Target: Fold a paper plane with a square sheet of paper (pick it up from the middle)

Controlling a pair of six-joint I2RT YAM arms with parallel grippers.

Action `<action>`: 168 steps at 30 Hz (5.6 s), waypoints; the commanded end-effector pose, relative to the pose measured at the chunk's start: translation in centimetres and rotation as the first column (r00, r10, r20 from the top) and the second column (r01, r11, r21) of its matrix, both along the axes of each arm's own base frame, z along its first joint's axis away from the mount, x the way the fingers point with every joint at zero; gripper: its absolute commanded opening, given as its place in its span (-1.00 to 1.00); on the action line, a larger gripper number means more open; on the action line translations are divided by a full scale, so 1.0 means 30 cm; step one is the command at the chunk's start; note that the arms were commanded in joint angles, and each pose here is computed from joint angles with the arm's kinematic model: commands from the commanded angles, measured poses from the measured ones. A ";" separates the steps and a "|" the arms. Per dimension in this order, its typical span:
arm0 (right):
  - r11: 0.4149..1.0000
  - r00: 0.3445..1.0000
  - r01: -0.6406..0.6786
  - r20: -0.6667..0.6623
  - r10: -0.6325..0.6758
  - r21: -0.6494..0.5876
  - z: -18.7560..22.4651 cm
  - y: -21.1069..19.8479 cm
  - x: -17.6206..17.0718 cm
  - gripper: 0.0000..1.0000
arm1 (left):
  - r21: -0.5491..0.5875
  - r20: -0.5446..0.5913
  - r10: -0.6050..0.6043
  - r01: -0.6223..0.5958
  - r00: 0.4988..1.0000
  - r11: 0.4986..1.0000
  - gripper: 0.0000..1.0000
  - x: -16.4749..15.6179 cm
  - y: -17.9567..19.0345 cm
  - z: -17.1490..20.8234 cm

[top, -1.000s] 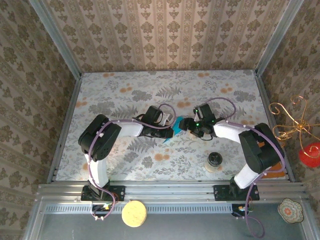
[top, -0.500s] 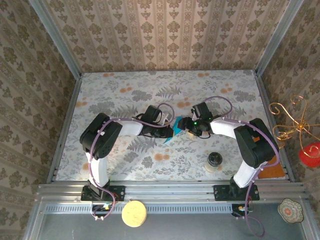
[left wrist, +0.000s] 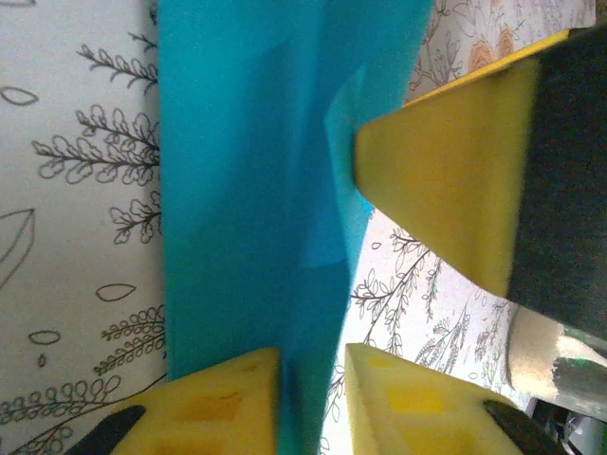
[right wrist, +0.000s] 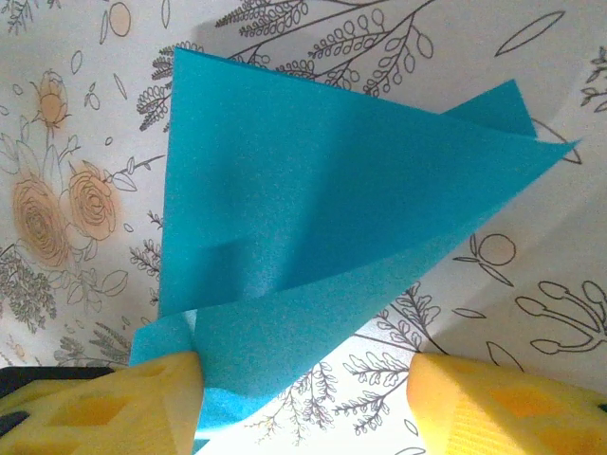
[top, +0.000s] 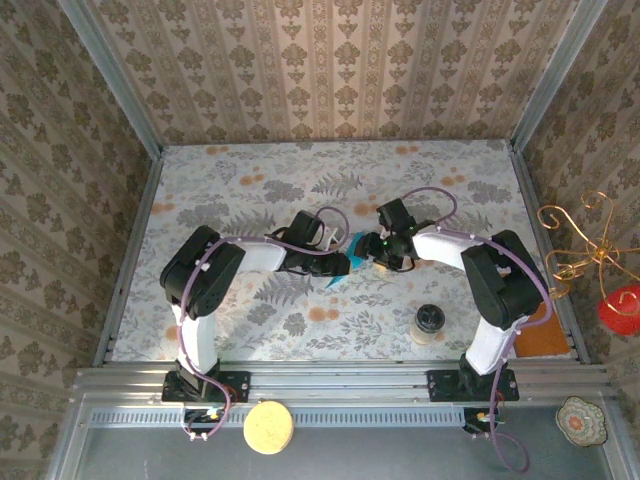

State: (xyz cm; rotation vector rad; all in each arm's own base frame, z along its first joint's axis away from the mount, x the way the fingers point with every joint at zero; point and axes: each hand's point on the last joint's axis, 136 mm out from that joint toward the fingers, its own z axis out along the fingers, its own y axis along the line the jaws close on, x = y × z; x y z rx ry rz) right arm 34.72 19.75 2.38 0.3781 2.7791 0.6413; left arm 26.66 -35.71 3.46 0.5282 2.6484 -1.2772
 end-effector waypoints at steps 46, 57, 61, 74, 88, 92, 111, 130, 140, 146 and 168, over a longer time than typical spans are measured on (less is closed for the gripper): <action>0.994 0.994 0.015 -0.107 -0.027 -0.109 -0.163 -0.032 -0.025 0.28 | 0.263 0.098 0.039 -0.064 0.994 0.963 -0.47 -0.054 0.154 -0.099; 0.989 0.991 -0.012 -0.135 -0.008 -0.148 -0.204 -0.027 -0.031 0.27 | 0.285 0.087 0.044 -0.068 0.995 0.956 -0.54 -0.058 0.166 -0.122; 0.986 0.989 -0.012 -0.149 -0.014 -0.169 -0.224 -0.037 -0.039 0.25 | 0.288 0.080 0.042 -0.064 0.996 0.956 -0.57 -0.060 0.164 -0.127; 0.982 0.987 -0.025 -0.162 -0.006 -0.187 -0.242 -0.041 -0.049 0.23 | 0.221 0.129 0.080 -0.107 0.988 0.969 -0.38 -0.030 0.166 0.005; 0.986 0.987 -0.031 -0.158 0.005 -0.162 -0.231 -0.025 -0.048 0.23 | 0.111 0.188 0.058 -0.080 0.980 0.991 -0.49 0.002 0.032 0.135; 0.986 0.987 -0.033 -0.159 0.007 -0.163 -0.233 -0.028 -0.052 0.22 | 0.111 0.166 0.054 -0.073 0.985 0.991 -0.61 0.016 0.004 0.110; 0.988 0.986 -0.039 -0.167 0.013 -0.151 -0.238 -0.019 -0.048 0.15 | 0.177 0.086 0.081 -0.095 0.993 0.980 -0.85 0.033 0.014 -0.003; 0.985 0.983 -0.054 -0.182 0.024 -0.163 -0.261 -0.025 -0.058 0.11 | 0.200 0.064 0.101 -0.112 0.993 0.973 -0.88 0.041 0.031 -0.042; 0.986 0.982 -0.070 -0.183 0.041 -0.154 -0.258 -0.018 -0.054 0.14 | 0.198 0.061 0.116 -0.126 0.991 0.972 -0.88 0.046 0.038 -0.035; 0.991 0.985 -0.126 -0.122 0.120 -0.049 -0.197 0.024 -0.034 0.25 | 0.185 0.075 0.122 -0.134 0.990 0.974 -0.86 0.056 0.045 -0.008; 0.972 0.978 -0.131 -0.187 0.095 -0.193 -0.252 -0.049 -0.045 0.27 | 0.155 0.074 0.126 -0.137 0.989 0.978 -0.81 0.054 0.043 0.016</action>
